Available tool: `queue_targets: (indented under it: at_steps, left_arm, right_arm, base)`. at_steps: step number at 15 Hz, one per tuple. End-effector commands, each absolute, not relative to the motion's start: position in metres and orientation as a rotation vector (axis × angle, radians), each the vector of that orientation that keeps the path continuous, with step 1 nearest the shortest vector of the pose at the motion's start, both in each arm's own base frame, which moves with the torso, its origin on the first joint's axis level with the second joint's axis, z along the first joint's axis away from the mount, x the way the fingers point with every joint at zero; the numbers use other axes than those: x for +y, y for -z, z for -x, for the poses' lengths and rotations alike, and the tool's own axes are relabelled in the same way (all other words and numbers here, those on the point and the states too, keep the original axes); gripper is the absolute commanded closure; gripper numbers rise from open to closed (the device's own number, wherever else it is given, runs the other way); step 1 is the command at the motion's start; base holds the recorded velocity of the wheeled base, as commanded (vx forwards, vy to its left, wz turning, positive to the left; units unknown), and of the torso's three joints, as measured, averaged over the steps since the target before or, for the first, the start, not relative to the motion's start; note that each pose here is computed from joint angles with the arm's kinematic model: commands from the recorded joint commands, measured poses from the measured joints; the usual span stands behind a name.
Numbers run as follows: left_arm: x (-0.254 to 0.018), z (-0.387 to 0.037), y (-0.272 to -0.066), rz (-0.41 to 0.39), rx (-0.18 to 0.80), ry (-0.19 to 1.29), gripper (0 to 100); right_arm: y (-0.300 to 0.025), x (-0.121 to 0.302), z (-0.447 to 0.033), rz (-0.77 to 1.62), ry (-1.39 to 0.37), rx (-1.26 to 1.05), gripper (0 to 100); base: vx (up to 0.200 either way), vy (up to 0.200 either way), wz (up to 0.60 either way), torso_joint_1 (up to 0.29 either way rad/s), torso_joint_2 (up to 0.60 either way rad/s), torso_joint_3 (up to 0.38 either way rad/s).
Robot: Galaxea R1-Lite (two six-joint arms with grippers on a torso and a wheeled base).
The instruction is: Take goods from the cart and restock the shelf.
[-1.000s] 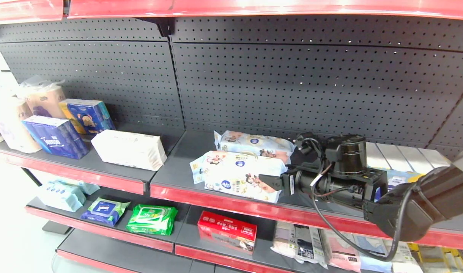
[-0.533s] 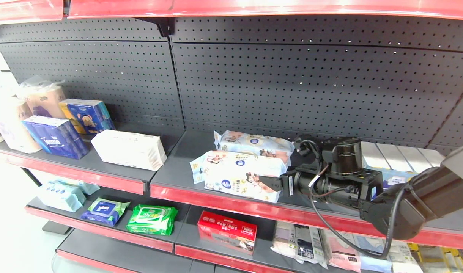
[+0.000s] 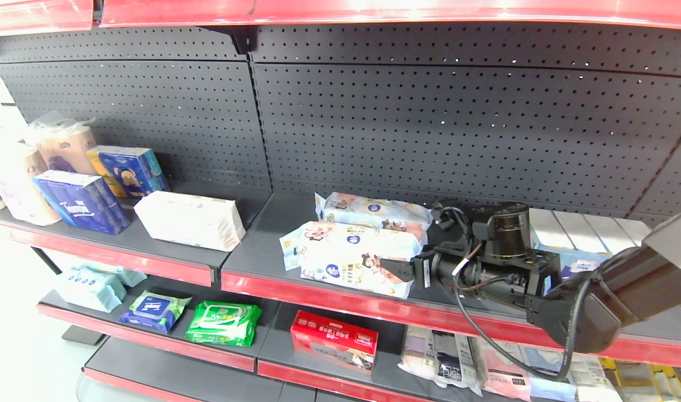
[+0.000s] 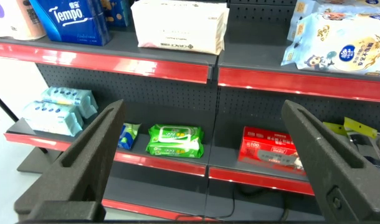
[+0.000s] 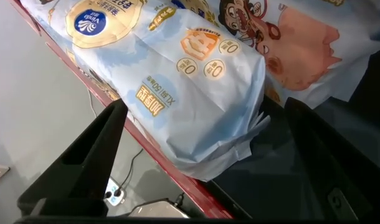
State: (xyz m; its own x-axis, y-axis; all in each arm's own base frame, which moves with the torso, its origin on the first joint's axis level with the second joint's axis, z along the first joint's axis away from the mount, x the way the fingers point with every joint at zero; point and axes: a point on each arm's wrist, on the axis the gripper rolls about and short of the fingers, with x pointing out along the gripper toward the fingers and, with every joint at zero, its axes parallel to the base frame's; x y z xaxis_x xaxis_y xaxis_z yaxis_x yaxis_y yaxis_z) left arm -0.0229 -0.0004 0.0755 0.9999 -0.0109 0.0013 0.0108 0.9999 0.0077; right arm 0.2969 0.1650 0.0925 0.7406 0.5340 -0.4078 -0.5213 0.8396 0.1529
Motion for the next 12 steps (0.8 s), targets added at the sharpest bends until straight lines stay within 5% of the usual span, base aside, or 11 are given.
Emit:
queue_targets:
  at_steps: [1, 2, 3, 12]
  left_arm:
    - [-0.0004, 0.0228, -0.0755, -0.008, 0.000, 0.011, 0]
    - [-0.0004, 0.0228, -0.0756, -0.008, -0.002, 0.011, 0]
    - [-0.0004, 0.0228, -0.0755, -0.008, 0.000, 0.011, 0]
    - [-0.0004, 0.0228, -0.0756, -0.008, -0.002, 0.011, 0]
  right_arm:
    - [-0.0919, 0.1650, -0.2966, -0.030, -0.580, 0.452, 0]
    - [-0.0915, 0.1653, -0.2960, -0.028, -0.582, 0.452, 0]
    - [-0.0912, 0.1651, -0.2958, -0.026, -0.583, 0.453, 100]
    - [-0.0924, 0.1647, -0.2952, -0.021, -0.578, 0.448, 100]
  base:
    - [0.000, 0.000, 0.00, 0.000, 0.00, 0.000]
    - [0.000, 0.000, 0.00, 0.000, 0.00, 0.000]
    - [0.000, 0.000, 0.00, 0.000, 0.00, 0.000]
    - [0.000, 0.000, 0.00, 0.000, 0.00, 0.000]
